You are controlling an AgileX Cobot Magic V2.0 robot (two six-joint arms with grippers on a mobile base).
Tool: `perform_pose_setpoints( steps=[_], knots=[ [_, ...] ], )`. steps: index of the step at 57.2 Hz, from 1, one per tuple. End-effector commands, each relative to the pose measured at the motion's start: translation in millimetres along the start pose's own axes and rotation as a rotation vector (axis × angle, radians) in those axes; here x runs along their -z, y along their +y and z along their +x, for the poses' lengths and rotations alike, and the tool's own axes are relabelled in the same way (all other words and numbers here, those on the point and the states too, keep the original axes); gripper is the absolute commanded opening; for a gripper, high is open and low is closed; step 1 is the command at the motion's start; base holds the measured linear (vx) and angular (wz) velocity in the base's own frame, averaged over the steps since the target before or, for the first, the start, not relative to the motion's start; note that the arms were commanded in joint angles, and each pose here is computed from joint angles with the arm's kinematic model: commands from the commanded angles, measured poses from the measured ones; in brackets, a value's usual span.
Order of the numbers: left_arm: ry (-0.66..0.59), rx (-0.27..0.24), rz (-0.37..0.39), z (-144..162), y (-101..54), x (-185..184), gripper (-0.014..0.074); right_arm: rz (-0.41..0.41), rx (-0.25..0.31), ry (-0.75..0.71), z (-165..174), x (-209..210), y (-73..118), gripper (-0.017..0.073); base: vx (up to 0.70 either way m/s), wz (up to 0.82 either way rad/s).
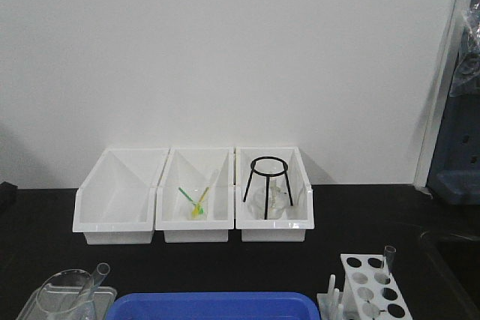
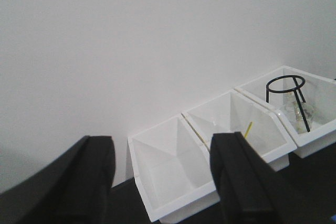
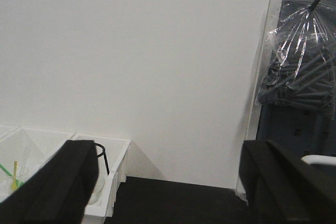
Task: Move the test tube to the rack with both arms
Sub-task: 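Lower the left gripper onto the glass test tube in the beaker and close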
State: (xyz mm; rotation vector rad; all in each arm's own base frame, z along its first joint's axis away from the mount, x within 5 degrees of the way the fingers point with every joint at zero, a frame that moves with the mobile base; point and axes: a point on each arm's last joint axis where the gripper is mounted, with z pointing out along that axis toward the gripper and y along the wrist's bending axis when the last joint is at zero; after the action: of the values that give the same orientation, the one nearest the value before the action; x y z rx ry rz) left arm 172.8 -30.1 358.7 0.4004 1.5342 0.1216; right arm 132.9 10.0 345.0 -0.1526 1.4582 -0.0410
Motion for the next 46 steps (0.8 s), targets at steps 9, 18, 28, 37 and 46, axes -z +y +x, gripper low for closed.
perform_pose_setpoints(
  steps=[9,18,28,37,46],
  knots=[
    [-0.140,0.117,-0.021,-19.9,5.2,-2.2,0.0568,0.010,0.012,-0.108,-18.3,-0.6,-2.1,0.0641,0.00,0.00],
    [-0.078,0.105,0.015,10.9,-7.0,-23.8,0.0568,0.008,0.011,-0.066,-13.5,-1.2,-1.9,0.0586,0.00,0.00],
    [-0.060,0.019,0.131,69.7,-37.5,-37.6,0.0568,0.008,0.011,-0.047,-11.8,-1.3,-1.8,0.0512,0.00,0.00],
    [0.042,0.004,0.201,108.2,-53.8,-48.8,0.0555,0.008,0.015,-0.048,-11.9,-1.3,-1.8,0.0465,0.00,0.00],
    [0.055,-0.082,0.232,126.1,-61.6,-63.1,0.0533,0.008,0.015,-0.048,-11.8,-1.3,-1.8,0.0443,0.00,0.00]
  ],
)
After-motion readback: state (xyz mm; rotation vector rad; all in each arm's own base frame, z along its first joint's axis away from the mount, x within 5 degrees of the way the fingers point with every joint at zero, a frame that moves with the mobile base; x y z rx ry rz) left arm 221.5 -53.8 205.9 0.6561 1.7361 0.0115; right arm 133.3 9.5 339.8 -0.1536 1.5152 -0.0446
